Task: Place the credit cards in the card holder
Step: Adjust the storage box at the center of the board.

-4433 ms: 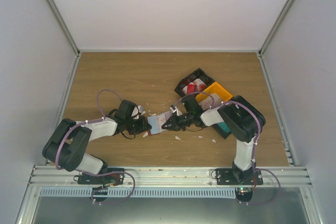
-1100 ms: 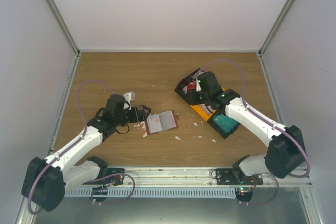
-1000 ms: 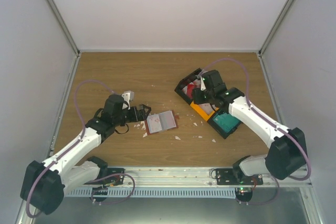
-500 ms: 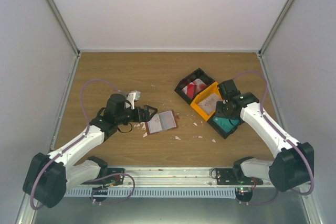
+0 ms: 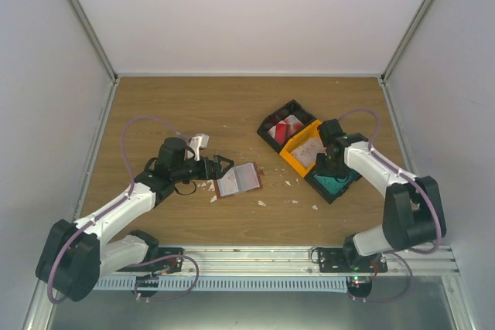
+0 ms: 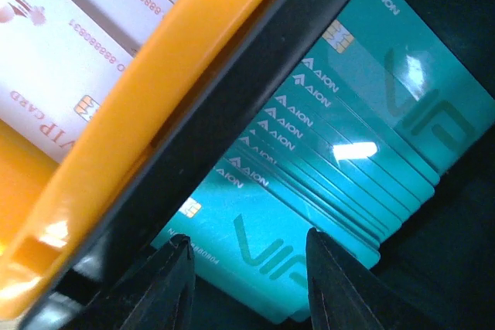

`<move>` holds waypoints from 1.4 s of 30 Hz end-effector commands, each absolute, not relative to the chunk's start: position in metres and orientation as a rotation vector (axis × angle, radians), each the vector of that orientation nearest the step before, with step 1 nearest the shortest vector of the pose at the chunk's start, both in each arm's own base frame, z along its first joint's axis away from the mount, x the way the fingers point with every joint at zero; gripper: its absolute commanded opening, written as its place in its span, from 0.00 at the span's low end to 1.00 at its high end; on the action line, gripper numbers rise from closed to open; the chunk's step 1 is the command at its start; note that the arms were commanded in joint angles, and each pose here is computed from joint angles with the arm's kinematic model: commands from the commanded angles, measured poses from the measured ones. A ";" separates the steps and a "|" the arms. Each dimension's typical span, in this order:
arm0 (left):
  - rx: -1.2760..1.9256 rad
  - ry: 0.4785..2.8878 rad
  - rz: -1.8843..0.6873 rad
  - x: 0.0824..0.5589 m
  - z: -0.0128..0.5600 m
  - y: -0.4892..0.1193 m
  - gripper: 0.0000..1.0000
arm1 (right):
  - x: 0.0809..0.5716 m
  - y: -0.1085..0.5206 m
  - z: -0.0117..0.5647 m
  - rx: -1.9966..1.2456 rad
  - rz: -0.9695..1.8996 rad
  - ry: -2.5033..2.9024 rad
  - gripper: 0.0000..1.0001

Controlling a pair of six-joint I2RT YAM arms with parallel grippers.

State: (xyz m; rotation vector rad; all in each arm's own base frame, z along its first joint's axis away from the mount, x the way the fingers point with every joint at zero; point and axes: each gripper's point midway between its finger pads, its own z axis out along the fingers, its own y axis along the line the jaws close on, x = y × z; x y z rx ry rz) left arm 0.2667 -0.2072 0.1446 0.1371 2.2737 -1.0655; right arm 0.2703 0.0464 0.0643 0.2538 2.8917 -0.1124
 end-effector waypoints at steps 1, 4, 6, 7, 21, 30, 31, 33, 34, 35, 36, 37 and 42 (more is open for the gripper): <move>0.154 2.219 -1.050 0.272 0.154 -0.206 0.99 | 0.304 0.057 0.067 0.164 -0.037 2.831 0.41; 0.147 2.226 -1.044 0.273 0.152 -0.205 0.99 | 0.316 0.059 0.067 0.146 -0.017 2.811 0.41; 0.142 2.231 -1.042 0.274 0.151 -0.205 0.99 | 0.324 0.062 0.068 0.132 -0.002 2.797 0.41; 0.141 2.234 -1.041 0.274 0.151 -0.205 0.99 | 0.328 0.064 0.068 0.125 0.009 2.787 0.42; 0.240 2.149 -1.176 0.264 0.169 -0.221 0.99 | 0.319 0.071 0.042 0.028 0.131 2.854 0.49; 0.230 2.186 -1.155 0.266 0.161 -0.221 0.97 | 0.310 0.077 0.025 0.038 0.172 2.937 0.40; 0.228 2.187 -1.155 0.266 0.161 -0.221 0.97 | 0.311 0.078 0.027 0.038 0.184 2.931 0.39; 0.228 2.188 -1.153 0.266 0.161 -0.221 0.97 | 0.311 0.080 0.031 0.036 0.206 2.920 0.34; 0.227 2.189 -1.152 0.267 0.160 -0.221 0.97 | 0.311 0.081 0.034 0.036 0.211 2.915 0.32; 0.227 2.190 -1.150 0.267 0.160 -0.221 0.97 | 0.312 0.081 0.036 0.038 0.215 2.910 0.30; 0.226 2.191 -1.148 0.268 0.160 -0.221 0.97 | 0.312 0.082 0.038 0.039 0.221 2.906 0.28; 0.227 2.192 -1.148 0.268 0.160 -0.221 0.97 | 0.311 0.082 0.040 0.042 0.224 2.902 0.26; 0.217 2.204 -1.143 0.271 0.158 -0.222 0.96 | 0.309 0.086 0.049 0.031 0.267 2.884 0.19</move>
